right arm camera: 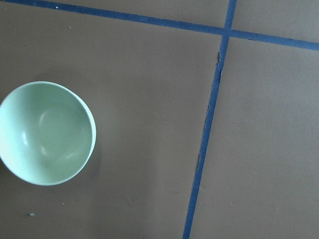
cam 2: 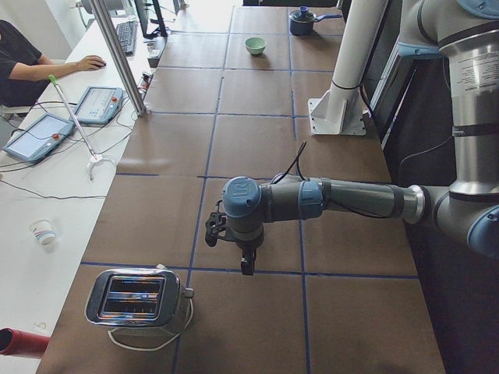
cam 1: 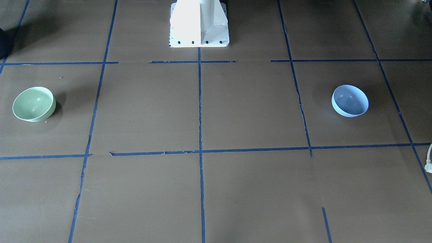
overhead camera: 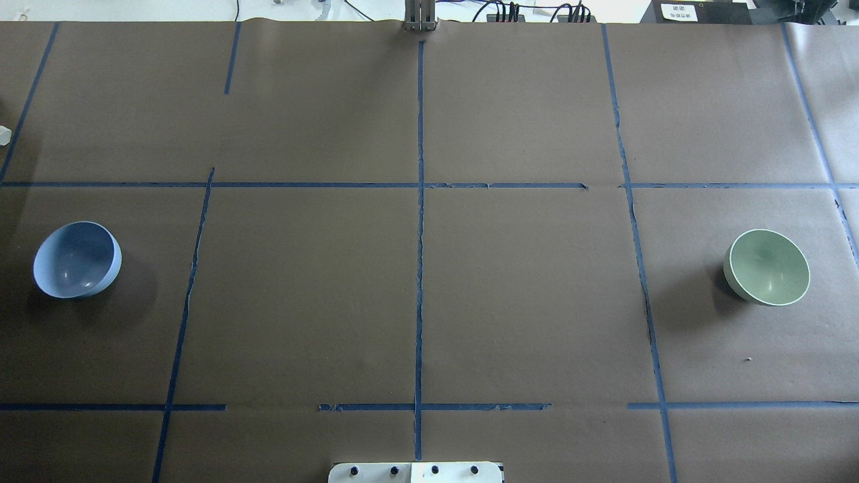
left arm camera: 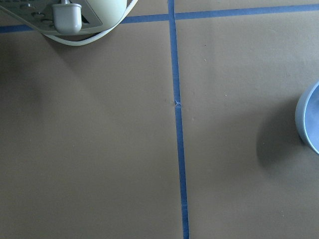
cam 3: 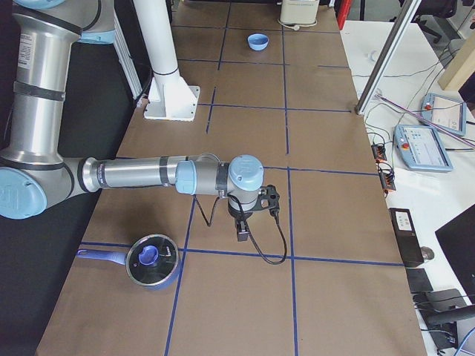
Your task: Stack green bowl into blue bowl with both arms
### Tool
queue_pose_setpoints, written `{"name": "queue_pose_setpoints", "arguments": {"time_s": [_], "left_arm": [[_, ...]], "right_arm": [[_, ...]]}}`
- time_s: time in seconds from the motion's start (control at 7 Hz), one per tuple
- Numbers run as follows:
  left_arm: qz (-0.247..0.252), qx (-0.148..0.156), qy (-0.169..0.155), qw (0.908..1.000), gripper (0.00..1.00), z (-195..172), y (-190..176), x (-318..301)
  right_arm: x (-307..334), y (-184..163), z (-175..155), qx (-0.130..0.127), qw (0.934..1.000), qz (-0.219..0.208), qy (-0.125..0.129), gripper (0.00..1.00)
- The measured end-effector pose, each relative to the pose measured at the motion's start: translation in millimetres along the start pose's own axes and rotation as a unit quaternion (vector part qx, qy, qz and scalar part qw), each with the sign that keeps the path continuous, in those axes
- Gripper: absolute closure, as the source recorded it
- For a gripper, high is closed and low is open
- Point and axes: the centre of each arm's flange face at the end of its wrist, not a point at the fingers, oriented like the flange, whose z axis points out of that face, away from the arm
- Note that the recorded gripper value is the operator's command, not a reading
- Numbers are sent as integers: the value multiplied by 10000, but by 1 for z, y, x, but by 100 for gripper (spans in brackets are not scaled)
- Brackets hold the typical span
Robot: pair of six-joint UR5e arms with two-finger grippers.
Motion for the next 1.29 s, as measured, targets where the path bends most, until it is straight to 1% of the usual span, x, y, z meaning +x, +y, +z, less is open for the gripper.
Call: {"name": "queue_pose_setpoints", "arguments": {"time_s": [0.14,0.29,0.43,0.57,0.71,0.86,1.0,1.14,1.29], "left_arm": [[64,15,6,10000,0,1,0,3],[149,0,108,9998,0,7,-3,11],[117,-82,289,9995,0,18,-11,27],[62,-120,383,9992,0,31,-20,43],[47,-71,421,9991,0,53,-32,56],[-47,12,476,9989,0,84,-46,68],[-234,80,569,9981,0,114,-61,81],[-492,73,680,9964,0,140,-74,99],[-651,-44,751,9950,0,161,-82,123]], "right_arm": [[-1,0,0,2,10000,-11,-28,0],[-2,-1,0,10,10000,-35,-37,0],[-3,-3,-1,22,10000,-52,-38,0],[-4,-4,-1,26,10000,-51,-45,0],[-5,-5,-1,21,10000,-53,-60,0],[-6,-5,0,8,10000,-59,-75,0],[-6,-6,1,-2,9999,-64,-82,0],[-6,-6,1,-6,9999,-63,-85,0],[-6,-6,2,-10,9999,-61,-86,0]]}}
